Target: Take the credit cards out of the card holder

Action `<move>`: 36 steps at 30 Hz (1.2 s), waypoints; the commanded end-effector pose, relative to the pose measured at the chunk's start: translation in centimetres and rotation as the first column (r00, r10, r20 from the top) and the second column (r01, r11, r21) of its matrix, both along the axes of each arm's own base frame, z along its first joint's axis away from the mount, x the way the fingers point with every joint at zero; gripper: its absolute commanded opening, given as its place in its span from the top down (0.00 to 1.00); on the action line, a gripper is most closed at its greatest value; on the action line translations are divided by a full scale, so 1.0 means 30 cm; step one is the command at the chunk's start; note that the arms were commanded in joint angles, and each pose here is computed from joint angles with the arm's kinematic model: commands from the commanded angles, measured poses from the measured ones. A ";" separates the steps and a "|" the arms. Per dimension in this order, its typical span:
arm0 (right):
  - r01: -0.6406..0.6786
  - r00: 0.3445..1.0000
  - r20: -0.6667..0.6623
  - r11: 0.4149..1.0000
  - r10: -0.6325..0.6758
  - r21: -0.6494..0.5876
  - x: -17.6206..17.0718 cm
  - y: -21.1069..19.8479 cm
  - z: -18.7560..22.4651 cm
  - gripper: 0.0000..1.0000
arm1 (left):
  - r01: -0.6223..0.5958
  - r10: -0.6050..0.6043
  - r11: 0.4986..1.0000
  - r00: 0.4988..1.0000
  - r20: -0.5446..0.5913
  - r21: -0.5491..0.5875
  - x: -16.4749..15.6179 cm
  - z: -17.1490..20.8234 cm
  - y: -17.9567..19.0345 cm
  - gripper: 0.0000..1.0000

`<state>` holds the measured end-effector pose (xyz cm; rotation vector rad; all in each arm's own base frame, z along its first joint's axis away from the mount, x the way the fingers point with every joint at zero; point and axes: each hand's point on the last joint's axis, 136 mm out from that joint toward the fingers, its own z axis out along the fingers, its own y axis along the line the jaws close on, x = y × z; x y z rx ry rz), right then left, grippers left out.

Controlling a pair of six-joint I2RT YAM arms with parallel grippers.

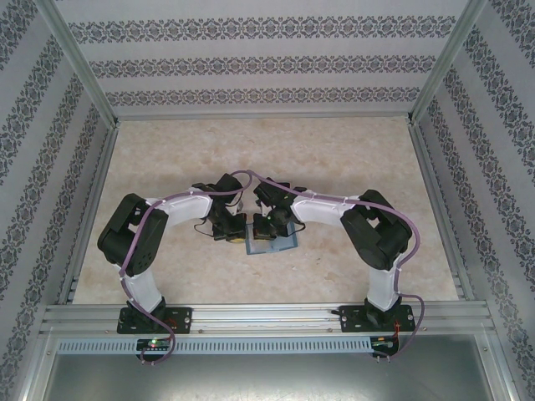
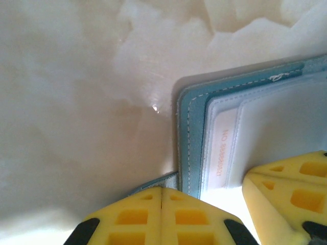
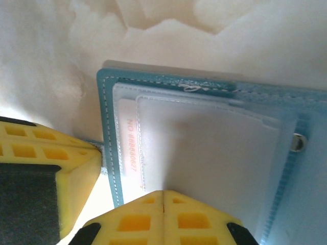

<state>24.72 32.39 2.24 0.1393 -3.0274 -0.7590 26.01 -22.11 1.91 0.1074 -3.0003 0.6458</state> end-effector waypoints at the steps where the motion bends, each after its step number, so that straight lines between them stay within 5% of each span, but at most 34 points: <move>1: -0.006 1.000 0.014 0.996 0.007 -0.089 -0.019 -0.053 0.004 0.96 | 0.001 -0.001 1.000 1.000 0.007 -0.023 0.019 0.029 -0.016 1.00; 20: 0.008 0.999 0.046 0.997 -0.004 -0.079 -0.010 -0.060 0.045 0.93 | 0.005 -0.008 0.979 1.000 -0.013 -0.203 0.035 0.072 -0.154 1.00; 36: 0.010 0.999 0.050 0.983 -0.001 -0.181 -0.021 -0.137 0.004 0.95 | -0.006 0.001 0.990 0.999 -0.037 -0.140 0.023 0.025 -0.124 1.00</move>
